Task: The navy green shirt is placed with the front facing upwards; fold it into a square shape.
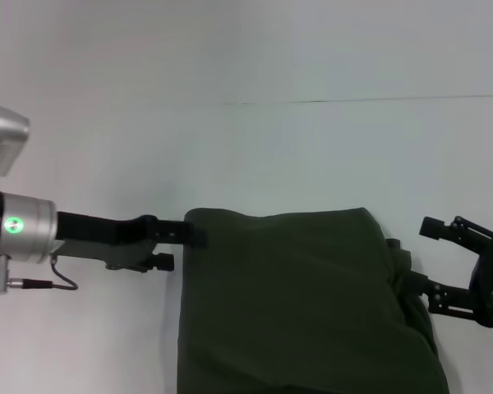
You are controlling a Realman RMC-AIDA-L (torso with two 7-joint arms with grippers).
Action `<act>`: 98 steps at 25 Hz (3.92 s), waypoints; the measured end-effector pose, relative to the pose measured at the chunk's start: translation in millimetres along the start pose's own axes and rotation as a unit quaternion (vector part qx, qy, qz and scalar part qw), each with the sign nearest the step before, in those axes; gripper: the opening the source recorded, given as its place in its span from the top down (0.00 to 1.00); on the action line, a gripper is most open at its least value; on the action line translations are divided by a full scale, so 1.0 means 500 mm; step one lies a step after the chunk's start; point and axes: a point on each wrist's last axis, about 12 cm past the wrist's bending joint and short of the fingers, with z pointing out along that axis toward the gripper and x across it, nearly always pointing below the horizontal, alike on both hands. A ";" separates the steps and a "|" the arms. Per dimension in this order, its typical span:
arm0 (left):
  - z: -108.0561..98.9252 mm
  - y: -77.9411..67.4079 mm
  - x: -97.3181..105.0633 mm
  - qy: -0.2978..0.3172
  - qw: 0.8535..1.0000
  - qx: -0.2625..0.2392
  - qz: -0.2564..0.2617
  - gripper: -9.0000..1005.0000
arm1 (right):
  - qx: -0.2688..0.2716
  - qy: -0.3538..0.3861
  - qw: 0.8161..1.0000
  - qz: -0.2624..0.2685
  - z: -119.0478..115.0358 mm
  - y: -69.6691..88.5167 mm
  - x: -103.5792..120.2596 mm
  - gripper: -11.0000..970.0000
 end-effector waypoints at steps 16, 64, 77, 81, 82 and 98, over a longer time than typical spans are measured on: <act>0.047 0.009 -0.003 0.014 0.996 -0.079 0.044 0.14 | -0.009 0.009 1.000 0.004 -0.008 0.008 0.007 0.03; 0.110 -0.021 -0.011 -0.028 0.994 -0.054 0.091 0.95 | -0.021 0.016 1.000 -0.006 0.025 -0.012 -0.010 0.03; 0.027 0.044 -0.037 -0.134 0.987 -0.080 0.037 0.95 | -0.024 0.013 0.999 -0.017 0.050 -0.024 -0.023 0.03; -0.009 0.074 -0.018 -0.151 0.985 -0.078 0.008 0.95 | -0.021 0.013 1.000 -0.019 0.054 -0.029 -0.027 0.03; -0.020 0.084 -0.010 -0.157 0.985 -0.075 -0.005 0.95 | -0.021 0.013 0.999 -0.020 0.055 -0.030 -0.027 0.03; -0.048 0.105 0.034 -0.181 0.983 -0.032 0.020 0.67 | -0.013 0.024 0.999 -0.024 0.077 -0.038 -0.027 0.03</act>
